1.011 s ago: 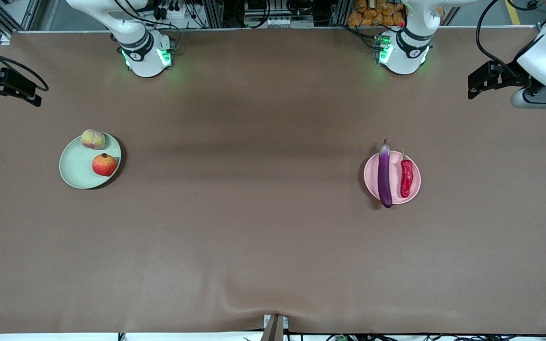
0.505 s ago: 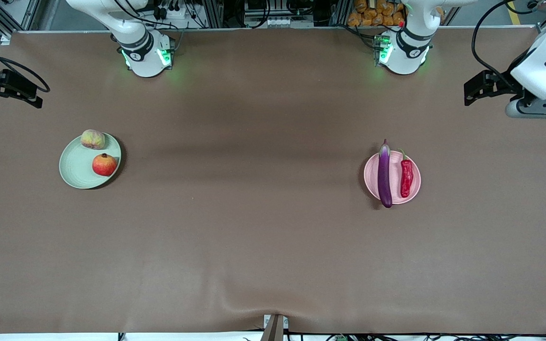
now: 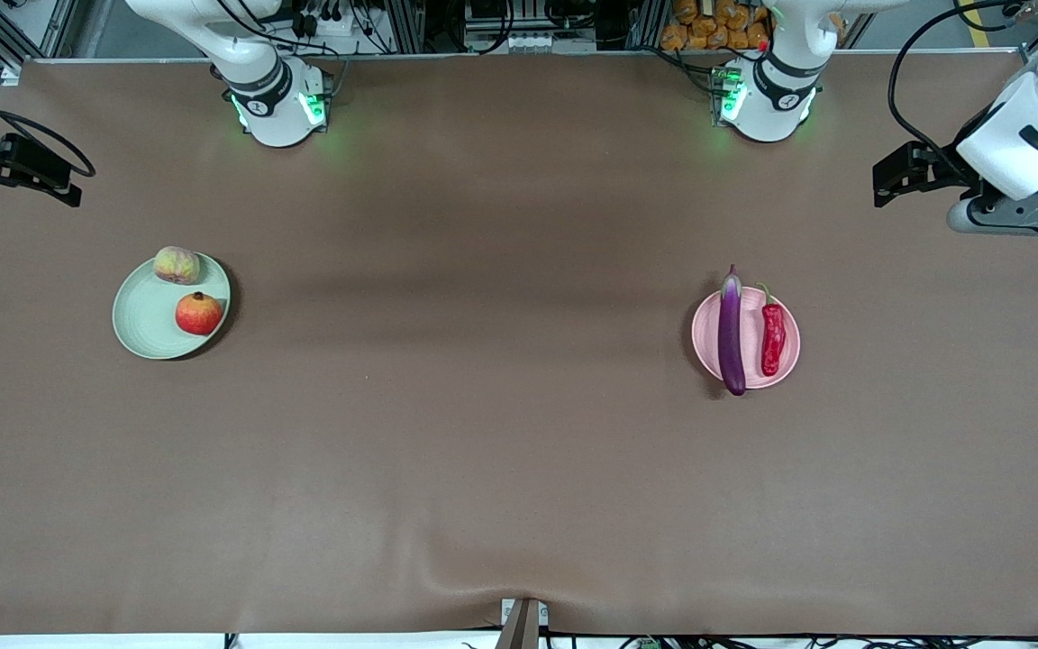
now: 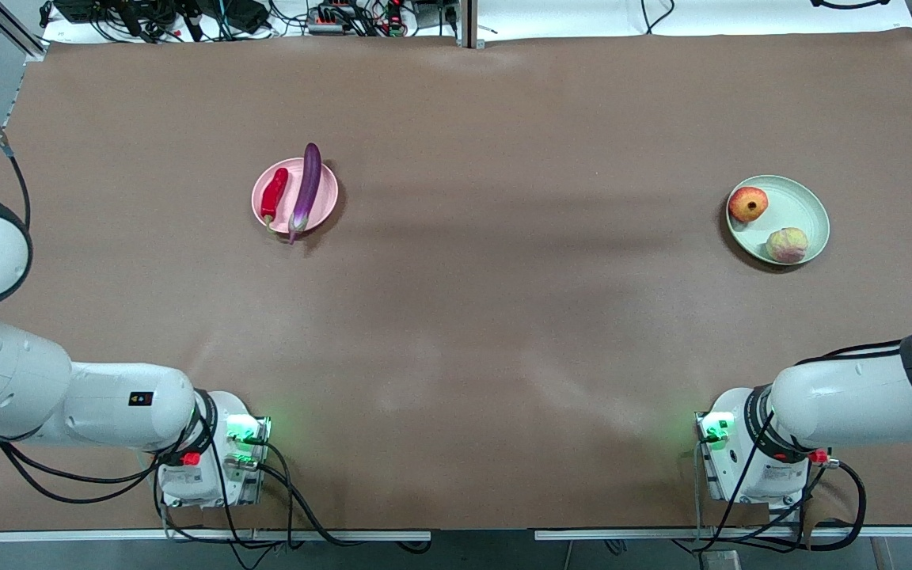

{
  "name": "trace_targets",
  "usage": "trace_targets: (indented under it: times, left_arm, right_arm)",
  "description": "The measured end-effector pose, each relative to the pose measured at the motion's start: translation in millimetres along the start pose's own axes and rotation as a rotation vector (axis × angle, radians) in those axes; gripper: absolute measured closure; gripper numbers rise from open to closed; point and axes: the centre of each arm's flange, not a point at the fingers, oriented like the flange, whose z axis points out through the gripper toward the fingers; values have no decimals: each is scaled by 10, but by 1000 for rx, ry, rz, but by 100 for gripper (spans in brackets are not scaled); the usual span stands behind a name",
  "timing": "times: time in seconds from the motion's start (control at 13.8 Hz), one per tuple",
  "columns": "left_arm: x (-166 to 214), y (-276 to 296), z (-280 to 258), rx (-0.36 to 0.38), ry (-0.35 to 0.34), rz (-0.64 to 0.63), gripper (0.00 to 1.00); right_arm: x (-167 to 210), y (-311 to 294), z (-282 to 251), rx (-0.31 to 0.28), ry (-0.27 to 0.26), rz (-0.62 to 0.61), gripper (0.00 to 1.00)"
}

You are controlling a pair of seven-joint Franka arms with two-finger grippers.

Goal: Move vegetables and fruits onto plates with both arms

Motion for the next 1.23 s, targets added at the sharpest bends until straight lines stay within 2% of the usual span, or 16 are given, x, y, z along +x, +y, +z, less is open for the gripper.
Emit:
trace_targets:
  times: [1.23]
  left_arm:
    - [22, 50, 44, 0, -9, 12, 0]
  right_arm:
    - [7, 40, 38, 5, -9, 7, 0]
